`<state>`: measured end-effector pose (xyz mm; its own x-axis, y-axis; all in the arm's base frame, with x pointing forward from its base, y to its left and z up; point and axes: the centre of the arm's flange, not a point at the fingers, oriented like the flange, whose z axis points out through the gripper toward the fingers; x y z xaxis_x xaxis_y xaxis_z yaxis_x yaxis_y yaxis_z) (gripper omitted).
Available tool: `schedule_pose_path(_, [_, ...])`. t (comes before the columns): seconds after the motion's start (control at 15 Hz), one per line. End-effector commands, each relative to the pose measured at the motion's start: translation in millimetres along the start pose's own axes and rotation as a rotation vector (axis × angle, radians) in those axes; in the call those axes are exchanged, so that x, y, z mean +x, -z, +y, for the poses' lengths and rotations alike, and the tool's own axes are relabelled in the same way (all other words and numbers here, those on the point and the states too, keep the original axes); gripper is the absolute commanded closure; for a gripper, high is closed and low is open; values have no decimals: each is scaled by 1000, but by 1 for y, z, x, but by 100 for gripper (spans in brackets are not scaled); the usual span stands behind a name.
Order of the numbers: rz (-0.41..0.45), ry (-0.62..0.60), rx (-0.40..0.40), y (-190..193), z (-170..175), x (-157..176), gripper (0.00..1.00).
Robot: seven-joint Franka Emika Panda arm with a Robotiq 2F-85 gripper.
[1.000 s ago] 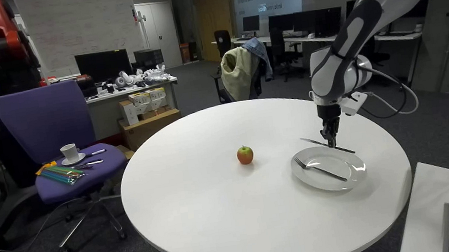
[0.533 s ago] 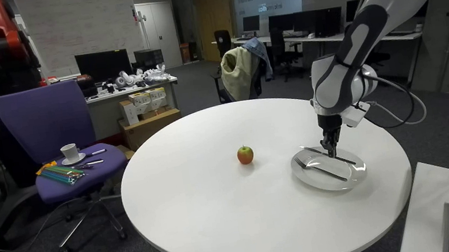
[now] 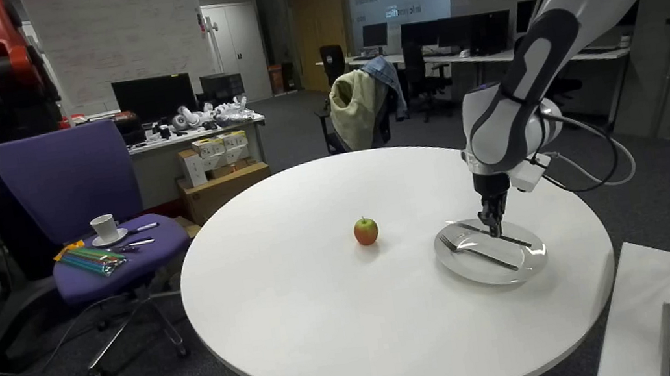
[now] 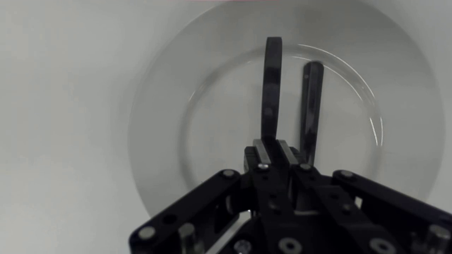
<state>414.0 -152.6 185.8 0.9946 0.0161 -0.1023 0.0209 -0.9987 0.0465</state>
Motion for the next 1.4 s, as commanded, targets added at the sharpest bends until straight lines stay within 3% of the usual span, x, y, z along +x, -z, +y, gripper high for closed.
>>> schedule_pose_path(0.0, [7,0,-22,-1,4,-9,97])
schedule_pose_path(0.87, [-13,18,-35,-12,12,-11,97])
schedule_pose_path(0.93, [-11,22,-37,-19,9,10,97])
schedule_pose_path(1.33, [7,54,-51,-37,1,41,97])
